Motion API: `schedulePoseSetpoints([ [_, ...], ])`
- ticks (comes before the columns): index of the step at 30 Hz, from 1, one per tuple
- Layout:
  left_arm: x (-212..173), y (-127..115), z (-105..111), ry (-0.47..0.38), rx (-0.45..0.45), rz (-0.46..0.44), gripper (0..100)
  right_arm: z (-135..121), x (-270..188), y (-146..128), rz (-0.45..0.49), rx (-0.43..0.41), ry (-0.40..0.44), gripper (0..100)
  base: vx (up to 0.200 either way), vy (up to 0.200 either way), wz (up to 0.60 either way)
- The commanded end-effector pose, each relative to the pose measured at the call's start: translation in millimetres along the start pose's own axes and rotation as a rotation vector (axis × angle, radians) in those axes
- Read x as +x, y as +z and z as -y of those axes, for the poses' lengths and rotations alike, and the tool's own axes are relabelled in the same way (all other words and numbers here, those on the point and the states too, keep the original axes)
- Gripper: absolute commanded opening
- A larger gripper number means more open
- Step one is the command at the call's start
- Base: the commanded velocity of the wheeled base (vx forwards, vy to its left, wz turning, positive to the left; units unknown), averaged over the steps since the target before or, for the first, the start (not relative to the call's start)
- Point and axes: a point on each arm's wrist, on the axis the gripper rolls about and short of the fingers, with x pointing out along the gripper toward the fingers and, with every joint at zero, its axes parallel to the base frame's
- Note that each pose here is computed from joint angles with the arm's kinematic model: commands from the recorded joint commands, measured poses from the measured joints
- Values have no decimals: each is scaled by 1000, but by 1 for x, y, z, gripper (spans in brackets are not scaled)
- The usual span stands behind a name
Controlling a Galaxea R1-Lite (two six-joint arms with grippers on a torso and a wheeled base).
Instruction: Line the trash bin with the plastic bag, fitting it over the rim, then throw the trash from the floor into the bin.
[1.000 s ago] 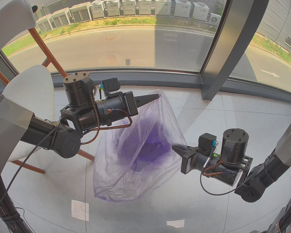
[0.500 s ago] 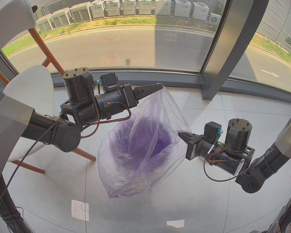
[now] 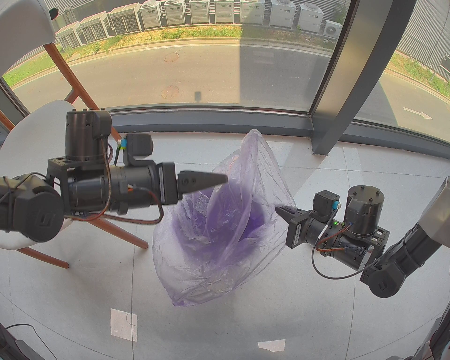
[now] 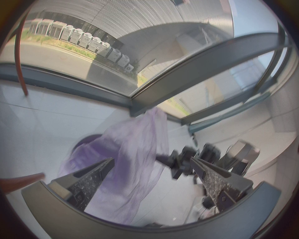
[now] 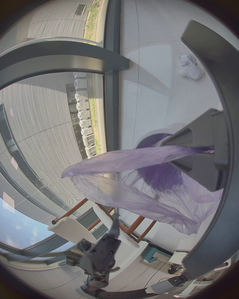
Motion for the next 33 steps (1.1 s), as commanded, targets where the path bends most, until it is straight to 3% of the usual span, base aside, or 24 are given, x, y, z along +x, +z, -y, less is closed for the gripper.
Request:
schedulePoseSetpoints([
  [1,-10,-26,26,51,102,-92,100,3,3,-6,-19,0,-10,0,0,0,0],
  [3,-4,-30,23,61,129,-111,100,3,3,-6,-19,1,-10,0,0,0,0],
  [5,15,-41,8,144,295,-167,100,2,3,-6,-19,1,-7,0,0,0,0],
  [6,15,-41,8,144,295,-167,100,2,3,-6,-19,1,-7,0,0,0,0],
  [7,20,-45,4,192,398,-188,100,1,3,-6,-18,1,-6,0,0,0,0],
  [13,36,-57,9,266,586,-248,100,3,3,-6,-18,6,-13,0,0,0,0],
  [19,64,-63,21,362,663,-264,100,1,4,-6,-16,4,-8,0,0,0,0],
  [29,95,-89,19,405,678,-341,100,2,5,-2,0,9,-9,0,0,0,0],
  [30,98,-90,15,425,677,-349,0,2,6,-1,3,9,-9,0,0,0,0],
  [33,103,-86,2,472,662,-346,0,2,6,0,6,7,-10,0,0,0,0],
])
